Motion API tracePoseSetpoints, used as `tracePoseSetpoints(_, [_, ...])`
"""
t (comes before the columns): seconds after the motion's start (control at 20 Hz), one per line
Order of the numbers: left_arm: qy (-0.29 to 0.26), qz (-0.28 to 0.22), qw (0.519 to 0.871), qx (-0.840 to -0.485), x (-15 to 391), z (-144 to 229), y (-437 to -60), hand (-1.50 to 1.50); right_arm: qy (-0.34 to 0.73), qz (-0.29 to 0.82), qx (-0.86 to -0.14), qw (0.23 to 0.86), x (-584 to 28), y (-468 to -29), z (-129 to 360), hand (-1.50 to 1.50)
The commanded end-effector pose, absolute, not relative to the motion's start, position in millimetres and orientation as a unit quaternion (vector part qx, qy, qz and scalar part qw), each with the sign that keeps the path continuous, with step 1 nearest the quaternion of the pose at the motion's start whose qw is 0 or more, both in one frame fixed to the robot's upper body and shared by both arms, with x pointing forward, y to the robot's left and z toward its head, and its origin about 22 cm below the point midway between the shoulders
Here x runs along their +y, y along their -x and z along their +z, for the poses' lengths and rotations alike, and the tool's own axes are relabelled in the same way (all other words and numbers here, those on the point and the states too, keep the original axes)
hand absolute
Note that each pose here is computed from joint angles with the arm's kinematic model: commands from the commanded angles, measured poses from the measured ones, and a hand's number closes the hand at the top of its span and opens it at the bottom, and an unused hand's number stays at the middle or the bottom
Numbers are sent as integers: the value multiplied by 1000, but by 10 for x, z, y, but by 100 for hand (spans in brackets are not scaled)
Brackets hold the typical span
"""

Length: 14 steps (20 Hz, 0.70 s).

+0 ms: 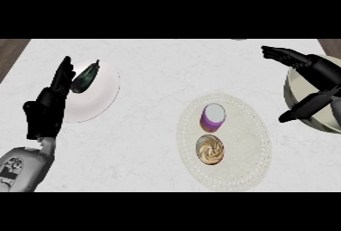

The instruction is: Pick the can from the placemat and place it in the bowl

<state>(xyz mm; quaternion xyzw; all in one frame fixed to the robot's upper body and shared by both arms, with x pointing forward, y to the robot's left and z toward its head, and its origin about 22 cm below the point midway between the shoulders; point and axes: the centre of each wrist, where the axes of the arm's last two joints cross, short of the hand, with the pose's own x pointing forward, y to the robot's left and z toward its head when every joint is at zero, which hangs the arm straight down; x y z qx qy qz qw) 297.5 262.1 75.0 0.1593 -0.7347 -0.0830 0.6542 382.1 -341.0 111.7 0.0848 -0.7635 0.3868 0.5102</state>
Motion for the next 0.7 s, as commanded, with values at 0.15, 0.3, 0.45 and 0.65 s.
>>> tracePoseSetpoints(0.15, [-168, -77, 660, -728, 2625, 726, -2912, 0, -47, 545, -683, 485, -2872, -3970, 1370, -150])
tracePoseSetpoints(0.3, [-162, -79, 658, -731, 2545, 723, -2880, 0, -60, 572, -666, 474, -2488, -4062, 1508, -150])
tracePoseSetpoints(0.45, [-166, -71, 666, -723, 2547, 735, -3017, 0, -75, 602, -639, 472, -2317, -4044, 1387, -150])
tracePoseSetpoints(0.65, [-176, -75, 664, -723, 2737, 731, -3008, 0, -84, 637, -611, 463, -2161, -3915, 1322, -150])
